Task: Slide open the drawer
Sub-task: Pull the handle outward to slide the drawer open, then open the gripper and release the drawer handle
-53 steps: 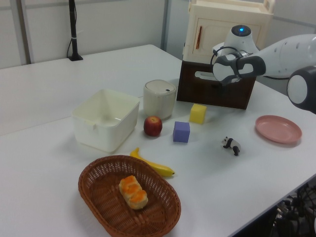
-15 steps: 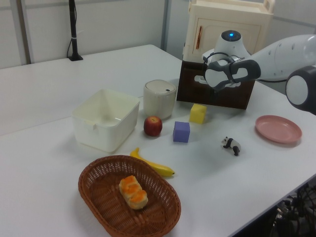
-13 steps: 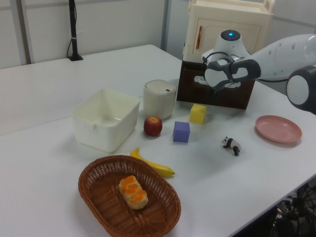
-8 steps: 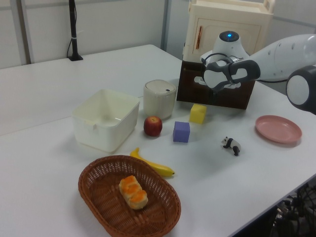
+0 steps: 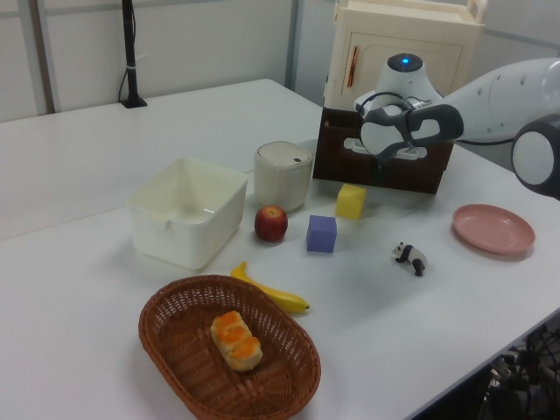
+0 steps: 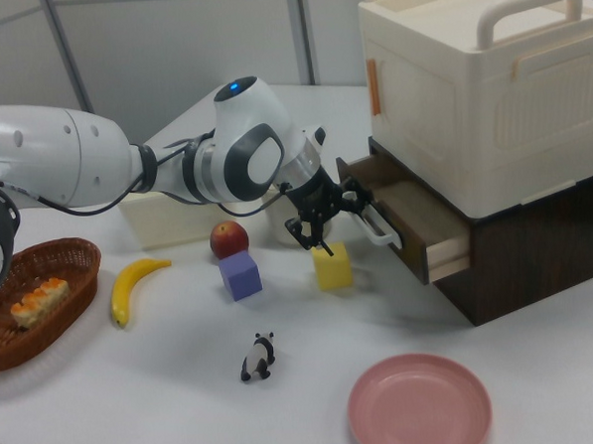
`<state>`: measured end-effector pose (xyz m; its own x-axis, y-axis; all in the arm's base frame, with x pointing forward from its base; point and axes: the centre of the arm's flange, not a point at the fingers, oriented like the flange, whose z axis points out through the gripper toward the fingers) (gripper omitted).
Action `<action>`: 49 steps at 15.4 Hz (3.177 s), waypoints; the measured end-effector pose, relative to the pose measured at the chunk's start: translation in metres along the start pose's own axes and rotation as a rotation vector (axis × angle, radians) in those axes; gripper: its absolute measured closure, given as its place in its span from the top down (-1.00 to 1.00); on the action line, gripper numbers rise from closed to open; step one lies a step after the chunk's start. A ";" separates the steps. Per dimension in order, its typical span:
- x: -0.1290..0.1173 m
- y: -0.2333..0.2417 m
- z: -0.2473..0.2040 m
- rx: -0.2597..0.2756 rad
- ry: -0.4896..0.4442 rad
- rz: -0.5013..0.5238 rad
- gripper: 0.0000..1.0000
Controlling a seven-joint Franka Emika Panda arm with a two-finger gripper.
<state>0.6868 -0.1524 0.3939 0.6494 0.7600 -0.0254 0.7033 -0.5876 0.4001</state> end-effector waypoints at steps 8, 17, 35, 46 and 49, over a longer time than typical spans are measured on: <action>0.010 -0.016 -0.013 0.051 -0.017 -0.024 0.60; 0.015 -0.022 -0.013 0.031 -0.052 -0.047 0.60; 0.026 -0.033 -0.017 0.057 -0.064 -0.037 0.78; 0.028 -0.031 -0.024 0.049 -0.056 -0.035 0.76; 0.029 -0.029 -0.029 0.043 -0.049 -0.033 0.82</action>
<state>0.6767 -0.1057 0.4081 0.6381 0.7654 -0.0836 0.7358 -0.5742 0.3590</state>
